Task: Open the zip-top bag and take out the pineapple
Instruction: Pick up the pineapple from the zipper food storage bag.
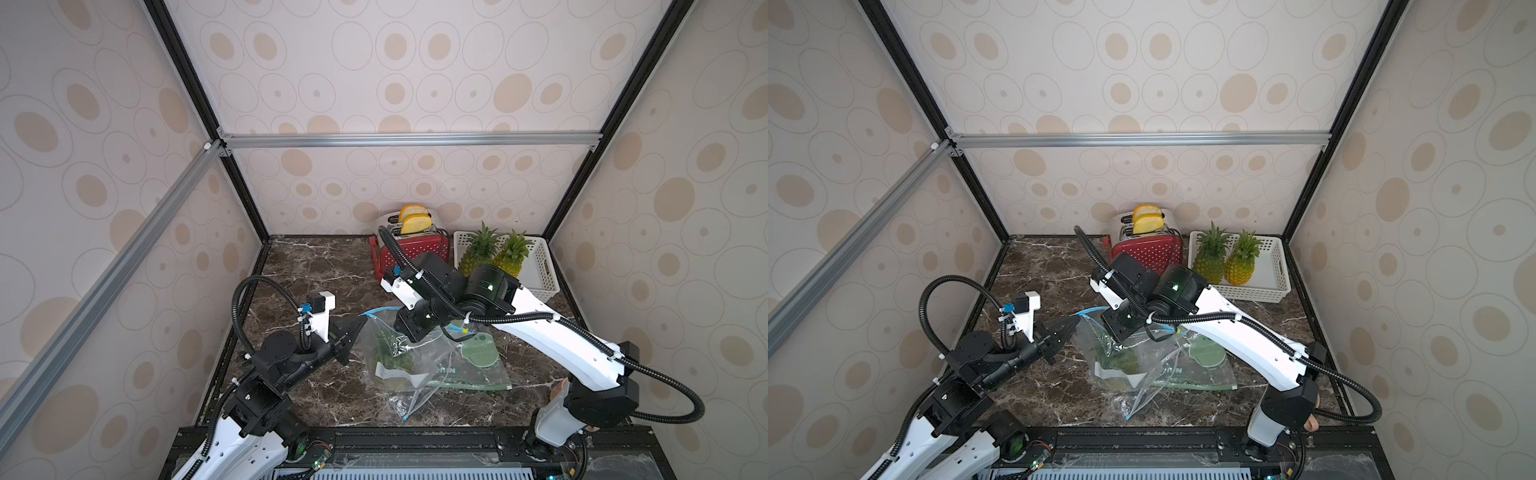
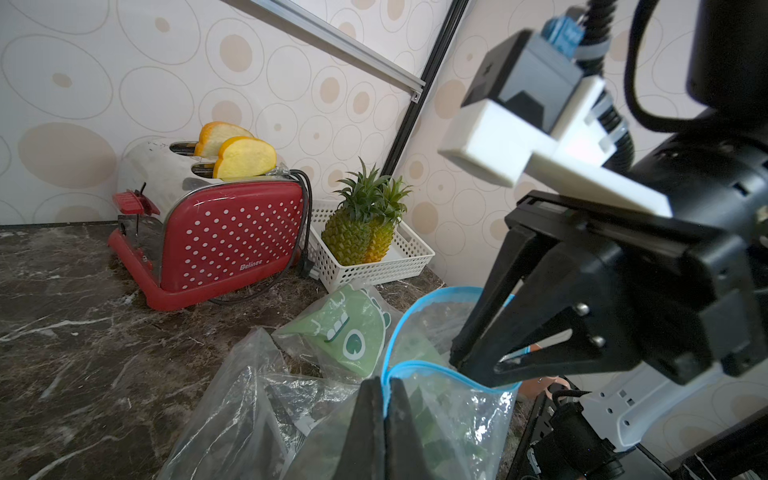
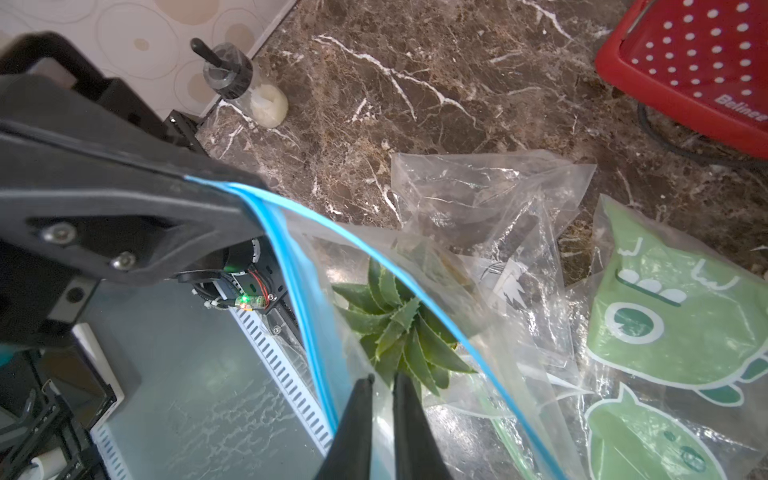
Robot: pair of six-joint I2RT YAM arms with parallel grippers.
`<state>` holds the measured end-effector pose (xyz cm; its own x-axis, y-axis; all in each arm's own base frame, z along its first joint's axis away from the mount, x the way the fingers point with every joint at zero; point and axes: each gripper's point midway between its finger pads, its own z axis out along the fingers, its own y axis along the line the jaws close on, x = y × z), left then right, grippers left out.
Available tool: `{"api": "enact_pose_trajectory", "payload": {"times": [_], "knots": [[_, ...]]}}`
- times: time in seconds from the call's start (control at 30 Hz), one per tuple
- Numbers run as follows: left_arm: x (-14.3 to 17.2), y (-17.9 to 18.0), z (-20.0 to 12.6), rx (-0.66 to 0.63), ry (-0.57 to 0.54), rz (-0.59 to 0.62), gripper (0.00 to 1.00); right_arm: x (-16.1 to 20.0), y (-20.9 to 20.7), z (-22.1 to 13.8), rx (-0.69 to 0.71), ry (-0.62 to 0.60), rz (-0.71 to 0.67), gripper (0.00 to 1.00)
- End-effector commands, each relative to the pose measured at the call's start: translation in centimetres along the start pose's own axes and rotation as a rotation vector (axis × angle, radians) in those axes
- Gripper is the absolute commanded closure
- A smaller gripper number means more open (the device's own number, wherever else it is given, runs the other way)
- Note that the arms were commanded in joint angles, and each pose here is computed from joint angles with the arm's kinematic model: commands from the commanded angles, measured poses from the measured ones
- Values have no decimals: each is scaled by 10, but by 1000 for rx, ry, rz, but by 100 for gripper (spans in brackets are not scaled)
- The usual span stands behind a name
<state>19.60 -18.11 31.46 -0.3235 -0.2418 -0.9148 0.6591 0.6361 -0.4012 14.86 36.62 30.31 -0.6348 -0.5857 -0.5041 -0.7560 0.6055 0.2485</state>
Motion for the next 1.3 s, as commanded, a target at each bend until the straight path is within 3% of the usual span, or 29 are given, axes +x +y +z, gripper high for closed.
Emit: {"api": "enact_pose_trajectory", "payload": {"times": [0.0, 0.1, 0.23, 0.47, 0.57, 0.97, 1.27], "knots": [[-25, -14, -5, 56, -95, 11, 100, 13, -11, 12, 68, 86, 53, 69], [-23, -12, -7, 49, -103, 5, 100, 20, -13, 19, 88, 133, 81, 54], [-20, -11, -14, 47, -117, -3, 89, 23, -14, 25, 96, 157, 143, 40], [-12, -10, -28, 44, -123, 2, 63, 18, -2, 23, 60, 130, 250, 31], [-7, -8, -31, 42, -119, 3, 59, 19, 6, 23, 54, 145, 271, 28], [1, 2, -52, -23, -137, 32, 58, 34, 6, 49, 174, 209, 339, 22], [8, 3, -63, -16, -157, 4, 57, 55, -3, 77, 243, 242, 395, 11]]}}
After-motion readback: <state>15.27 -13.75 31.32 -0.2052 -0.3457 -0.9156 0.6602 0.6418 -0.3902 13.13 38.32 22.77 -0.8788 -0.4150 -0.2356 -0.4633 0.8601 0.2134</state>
